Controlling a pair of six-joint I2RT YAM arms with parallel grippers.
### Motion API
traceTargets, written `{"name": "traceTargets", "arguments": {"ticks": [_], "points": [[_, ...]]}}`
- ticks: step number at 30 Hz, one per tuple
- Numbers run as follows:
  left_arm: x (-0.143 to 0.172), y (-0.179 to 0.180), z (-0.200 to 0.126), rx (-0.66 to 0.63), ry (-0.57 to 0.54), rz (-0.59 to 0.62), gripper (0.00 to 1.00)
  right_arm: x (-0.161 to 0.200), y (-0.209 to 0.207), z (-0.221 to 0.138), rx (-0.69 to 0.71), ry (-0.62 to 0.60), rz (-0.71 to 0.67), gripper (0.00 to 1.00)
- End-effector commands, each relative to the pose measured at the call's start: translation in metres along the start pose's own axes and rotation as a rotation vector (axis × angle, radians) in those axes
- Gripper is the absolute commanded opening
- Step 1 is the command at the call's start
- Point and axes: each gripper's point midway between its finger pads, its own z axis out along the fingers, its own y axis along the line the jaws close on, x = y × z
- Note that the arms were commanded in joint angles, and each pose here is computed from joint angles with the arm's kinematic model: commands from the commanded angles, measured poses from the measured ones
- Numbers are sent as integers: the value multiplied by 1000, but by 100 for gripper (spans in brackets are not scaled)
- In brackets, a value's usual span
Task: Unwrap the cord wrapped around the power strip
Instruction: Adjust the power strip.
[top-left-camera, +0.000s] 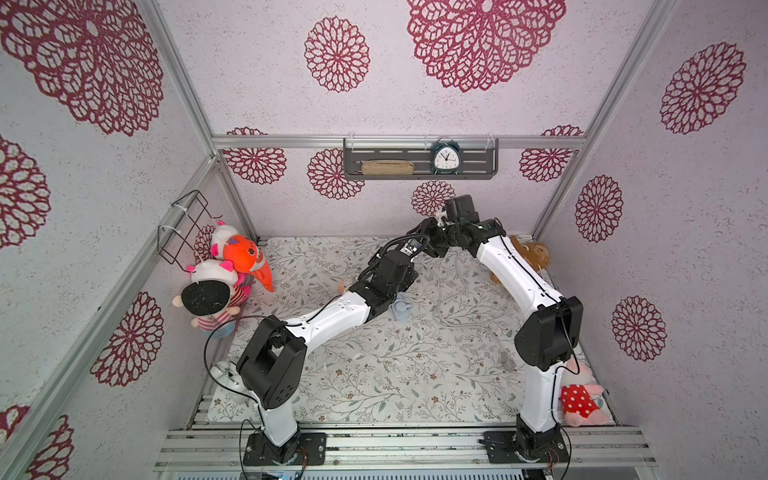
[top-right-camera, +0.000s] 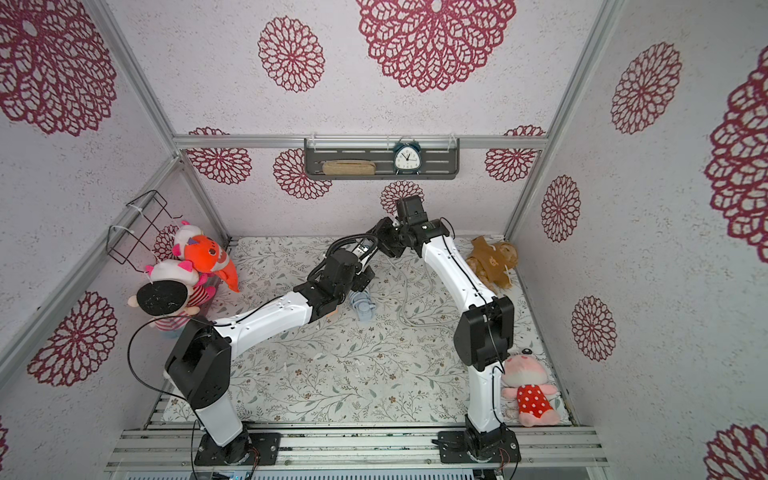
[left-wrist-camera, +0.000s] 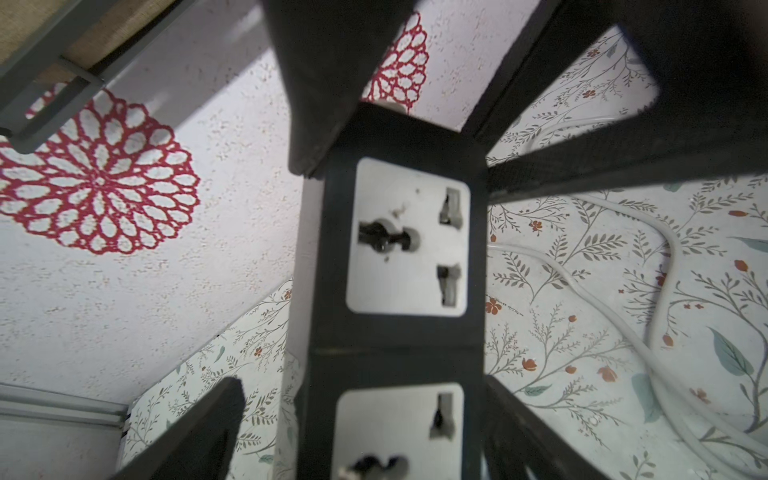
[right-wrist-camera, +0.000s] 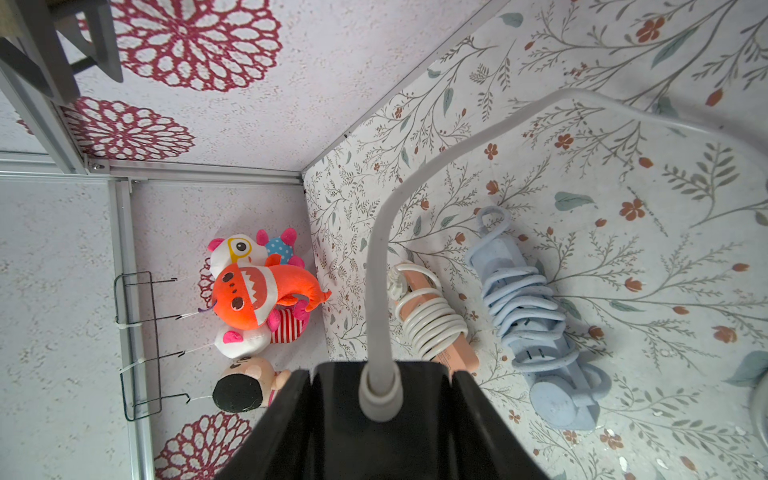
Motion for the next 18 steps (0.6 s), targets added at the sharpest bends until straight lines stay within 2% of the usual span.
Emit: {"name": "traceTargets", "arguments": {"ticks": [1, 3, 8, 10, 12, 15, 18], "points": [[-5, 5, 5, -19, -3, 10, 75, 1, 27, -21, -74, -11, -37, 0], [-6, 8, 5, -24, -4, 1, 63, 1, 27, -22, -74, -11, -39, 0], [-7, 11, 6, -36, 4, 2, 49, 2, 29, -20, -84, -3, -43, 0], [-7, 15, 4, -40, 9, -15, 39, 2, 27, -20, -80, -5, -50, 0], [-8, 21, 1, -39, 8, -39, 32, 1, 25, -20, -76, -9, -59, 8], [-13, 32, -7, -22, 3, -92, 21, -4, 24, -19, -87, -18, -65, 42], [-13, 43, -14, 14, 25, -135, 9, -18, 21, -23, -99, -35, -73, 64]]}}
